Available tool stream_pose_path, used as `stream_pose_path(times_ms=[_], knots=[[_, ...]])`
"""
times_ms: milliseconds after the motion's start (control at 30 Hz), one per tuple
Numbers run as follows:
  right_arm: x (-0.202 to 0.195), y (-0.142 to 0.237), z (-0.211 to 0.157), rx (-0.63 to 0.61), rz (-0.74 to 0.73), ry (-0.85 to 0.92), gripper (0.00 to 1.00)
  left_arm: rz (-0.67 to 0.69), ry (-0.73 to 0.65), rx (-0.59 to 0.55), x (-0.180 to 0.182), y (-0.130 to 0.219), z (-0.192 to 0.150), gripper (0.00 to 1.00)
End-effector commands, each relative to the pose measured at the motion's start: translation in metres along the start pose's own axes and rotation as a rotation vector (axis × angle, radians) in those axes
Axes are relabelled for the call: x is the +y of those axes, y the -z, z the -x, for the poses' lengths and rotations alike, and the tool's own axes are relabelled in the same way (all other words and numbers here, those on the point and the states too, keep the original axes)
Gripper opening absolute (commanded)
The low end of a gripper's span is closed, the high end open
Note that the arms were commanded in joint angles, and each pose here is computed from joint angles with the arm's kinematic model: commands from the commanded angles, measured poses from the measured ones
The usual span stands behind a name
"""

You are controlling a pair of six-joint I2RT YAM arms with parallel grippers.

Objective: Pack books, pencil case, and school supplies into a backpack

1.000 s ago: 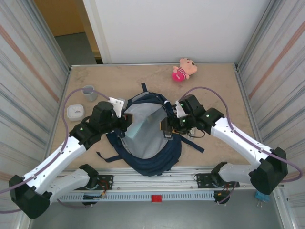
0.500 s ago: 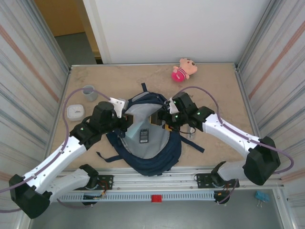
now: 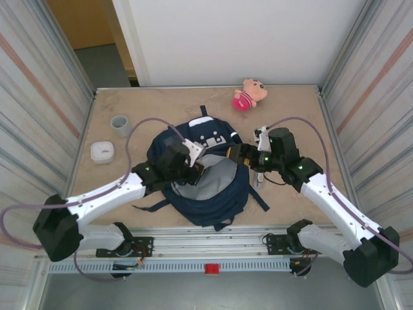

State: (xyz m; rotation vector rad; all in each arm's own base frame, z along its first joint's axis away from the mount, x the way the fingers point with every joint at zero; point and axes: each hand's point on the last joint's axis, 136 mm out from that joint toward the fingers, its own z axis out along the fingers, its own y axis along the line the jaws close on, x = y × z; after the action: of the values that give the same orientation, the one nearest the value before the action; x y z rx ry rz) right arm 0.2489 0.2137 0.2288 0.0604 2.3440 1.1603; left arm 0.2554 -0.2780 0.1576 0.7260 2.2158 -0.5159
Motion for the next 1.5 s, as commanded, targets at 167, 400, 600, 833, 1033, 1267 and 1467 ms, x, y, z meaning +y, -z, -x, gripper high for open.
stream_pose_path(times_ms=[167, 400, 600, 833, 1033, 1267, 1467], knots=[[0.008, 0.024, 0.021, -0.082, -0.005, 0.268, 0.81, -0.028, -0.015, -0.059, -0.01, -0.007, 0.033, 0.36], [0.021, 0.006, 0.005, 0.031, -0.013, 0.368, 0.8, 0.01, 0.125, -0.093, 0.008, 0.052, 0.014, 0.66], [0.014, -0.016, -0.047, 0.233, -0.037, 0.148, 0.79, 0.116, 0.361, -0.105, 0.06, 0.086, -0.033, 0.69], [-0.01, -0.031, -0.098, 0.365, -0.07, -0.086, 0.8, 0.052, 0.566, -0.126, 0.084, 0.08, -0.061, 0.66], [-0.023, -0.042, -0.11, 0.378, -0.06, -0.215, 0.81, 0.022, 0.572, -0.107, 0.089, 0.061, -0.057, 0.67], [-0.009, -0.072, -0.089, 0.315, 0.04, -0.264, 0.75, 0.046, 0.581, -0.07, 0.099, 0.041, -0.057, 0.67], [-0.027, -0.07, -0.069, 0.28, -0.017, -0.251, 0.3, 0.029, 0.605, -0.087, 0.114, 0.033, -0.056, 0.68]])
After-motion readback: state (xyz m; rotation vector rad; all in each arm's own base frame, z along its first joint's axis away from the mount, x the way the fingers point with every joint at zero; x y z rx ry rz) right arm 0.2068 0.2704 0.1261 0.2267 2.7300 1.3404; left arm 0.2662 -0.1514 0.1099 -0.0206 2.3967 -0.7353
